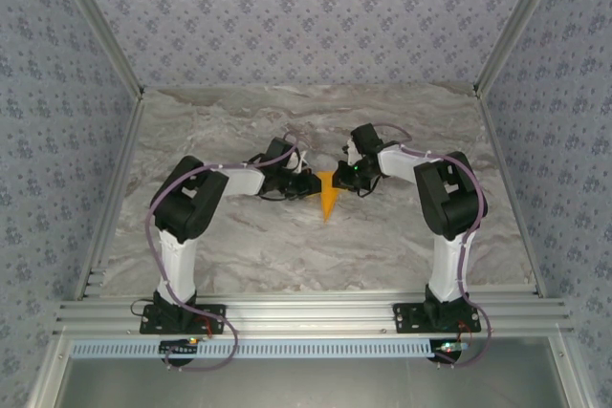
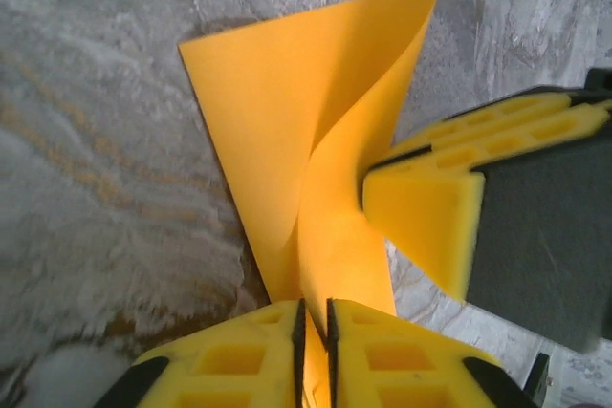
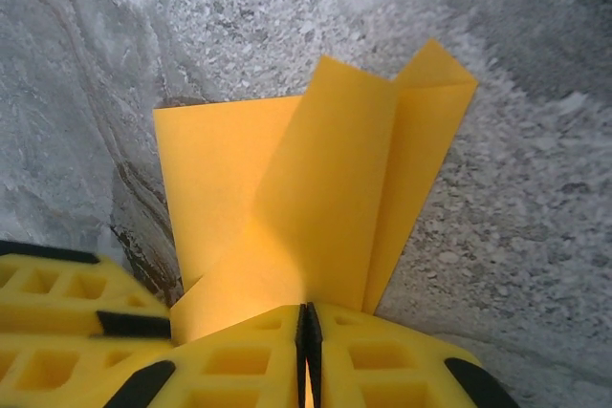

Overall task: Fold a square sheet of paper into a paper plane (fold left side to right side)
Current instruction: Fold the wing for the fifth time at the center of the table.

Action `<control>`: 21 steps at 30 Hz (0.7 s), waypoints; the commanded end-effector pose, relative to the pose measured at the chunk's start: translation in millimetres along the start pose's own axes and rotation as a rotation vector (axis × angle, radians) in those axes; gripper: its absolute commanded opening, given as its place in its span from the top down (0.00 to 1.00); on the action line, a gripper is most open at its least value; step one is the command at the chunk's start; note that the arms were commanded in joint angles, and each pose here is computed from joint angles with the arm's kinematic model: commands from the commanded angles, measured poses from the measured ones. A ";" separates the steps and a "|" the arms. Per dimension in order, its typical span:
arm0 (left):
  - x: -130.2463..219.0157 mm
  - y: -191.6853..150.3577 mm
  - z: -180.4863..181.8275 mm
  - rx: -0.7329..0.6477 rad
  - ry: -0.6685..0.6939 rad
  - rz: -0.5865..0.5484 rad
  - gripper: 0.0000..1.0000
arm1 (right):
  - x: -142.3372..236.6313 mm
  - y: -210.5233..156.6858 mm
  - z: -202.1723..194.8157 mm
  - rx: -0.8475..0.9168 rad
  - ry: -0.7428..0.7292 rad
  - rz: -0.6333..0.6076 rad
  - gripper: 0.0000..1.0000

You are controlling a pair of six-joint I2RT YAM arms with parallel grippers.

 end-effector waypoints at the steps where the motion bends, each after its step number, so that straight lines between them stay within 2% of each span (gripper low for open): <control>1: 29.1 0.0 -19.9 -0.054 0.023 -0.047 0.80 | -19.5 -26.0 -34.7 -0.082 -0.149 0.127 0.88; 7: 44.3 -18.4 -45.7 -0.073 -0.036 -0.032 0.80 | -20.4 -25.2 -33.8 -0.081 -0.139 0.128 0.89; 14: 24.0 -39.4 -82.0 -0.097 -0.140 0.043 0.82 | -21.5 -25.2 -33.4 -0.080 -0.136 0.133 0.89; 21: -0.7 -43.1 -69.7 -0.073 -0.074 0.099 0.81 | -20.6 -25.6 -32.5 -0.078 -0.132 0.136 0.89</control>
Point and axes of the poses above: each hand's point on the last joint's axis, 136 mm out from that joint toward the fingers, its own x axis back along the fingers, its own z axis along the line the jaws close on, y = z × x, the point moved 10 cm from there along x, back along the fingers, and after that the axes turned 5 degrees about -x, right-handed, at the moved point
